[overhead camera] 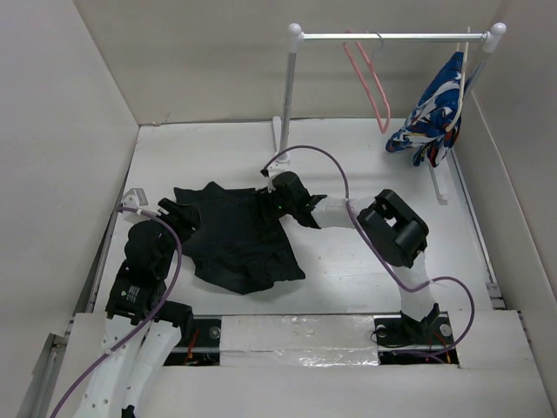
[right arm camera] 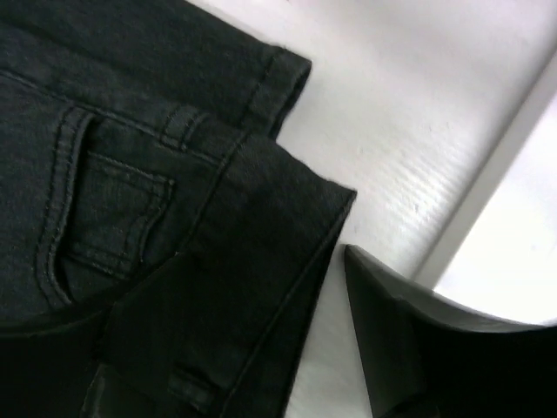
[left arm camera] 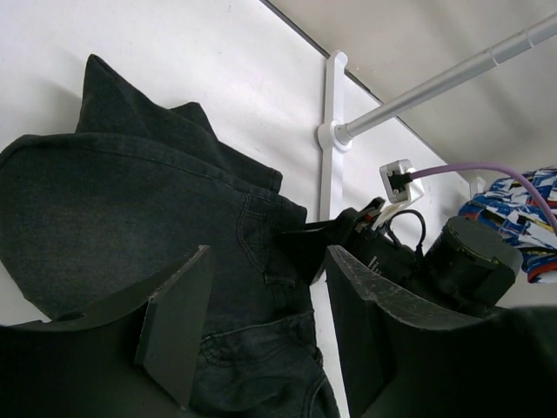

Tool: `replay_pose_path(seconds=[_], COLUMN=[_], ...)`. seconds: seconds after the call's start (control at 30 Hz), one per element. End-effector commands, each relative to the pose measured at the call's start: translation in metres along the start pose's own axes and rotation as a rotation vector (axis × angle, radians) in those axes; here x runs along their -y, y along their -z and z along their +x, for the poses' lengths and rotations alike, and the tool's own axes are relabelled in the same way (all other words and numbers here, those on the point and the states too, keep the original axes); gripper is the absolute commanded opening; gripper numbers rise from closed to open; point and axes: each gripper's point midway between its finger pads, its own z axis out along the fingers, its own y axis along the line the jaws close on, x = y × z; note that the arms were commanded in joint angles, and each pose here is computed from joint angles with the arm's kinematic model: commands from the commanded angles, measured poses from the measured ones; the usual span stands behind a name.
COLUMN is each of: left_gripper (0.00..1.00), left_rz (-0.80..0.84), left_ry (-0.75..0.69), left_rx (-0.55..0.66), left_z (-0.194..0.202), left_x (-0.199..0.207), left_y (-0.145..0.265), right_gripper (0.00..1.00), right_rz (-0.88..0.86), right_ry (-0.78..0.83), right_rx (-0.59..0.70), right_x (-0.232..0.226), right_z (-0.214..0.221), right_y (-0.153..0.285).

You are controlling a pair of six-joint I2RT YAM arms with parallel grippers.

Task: Place the trousers on the hanger
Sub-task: Flatten out the trousers at the center of the board.

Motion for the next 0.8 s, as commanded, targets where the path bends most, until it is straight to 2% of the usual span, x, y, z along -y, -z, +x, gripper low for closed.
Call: replay_pose_path(seconds=[0.0,0.03,0.07,0.13,0.2,0.27,0.3,0.37,0.4,0.5,0.53,0.6,0.63,0.67,0.7,0.77], left_gripper=[0.52,0.52,0.52,0.52,0.52,0.54,0.55,0.56,0.57,0.61,0.62,0.65,0.69,0.71,0.73,0.78], left_rz=[0.028,0.027,0.027,0.017,0.016,0.031,0.031,0.036,0.042,0.074,0.071,0.090,0.091,0.095,0.097,0.112], left_ry=[0.017,0.017,0.019,0.017,0.024,0.027,0.024,0.029,0.033,0.044,0.044,0.056,0.057,0.061,0.064,0.072], left_rx=[0.009,0.012,0.015,0.020,0.019,0.015,0.010,0.002,-0.006,-0.021,-0.031,-0.025,-0.032,-0.027,-0.023,-0.030], left_z=[0.000,0.000,0.000,-0.002,0.000,0.002,0.003,0.005,0.008,0.010,0.012,0.010,0.012,0.010,0.008,0.008], left_x=[0.005,0.005,0.005,0.003,0.002,0.004,0.004,0.005,0.006,0.015,0.015,0.021,0.022,0.024,0.026,0.030], left_y=[-0.003,-0.004,-0.004,-0.004,-0.005,-0.006,-0.006,-0.009,-0.012,-0.018,-0.021,-0.024,-0.027,-0.028,-0.029,-0.032], right_gripper=[0.59,0.59,0.40,0.18,0.00,0.00,0.00,0.00,0.00,0.00,0.00,0.00,0.00,0.00,0.00,0.00], right_rz=[-0.053,-0.060,-0.065,-0.078,-0.115,-0.130,-0.135,-0.119,-0.093,0.028,0.045,0.112,0.111,0.122,0.132,0.128], right_ry=[-0.039,-0.041,-0.048,-0.056,-0.055,-0.040,-0.031,-0.006,0.030,0.109,0.107,0.120,0.106,0.118,0.141,0.154], right_rx=[0.058,0.082,0.093,0.099,0.142,0.175,0.242,0.267,0.361,0.430,0.514,0.568,0.639,0.624,0.682,0.712], right_x=[-0.008,-0.010,-0.011,-0.009,-0.017,-0.020,-0.023,-0.026,-0.029,-0.028,-0.029,-0.022,-0.020,-0.016,-0.016,-0.015], right_z=[-0.012,-0.020,-0.021,-0.022,-0.036,-0.044,-0.071,-0.086,-0.123,-0.155,-0.181,-0.197,-0.213,-0.211,-0.230,-0.235], right_y=[-0.008,-0.006,-0.003,0.001,0.012,0.026,0.047,0.075,0.113,0.178,0.225,0.275,0.319,0.336,0.369,0.416])
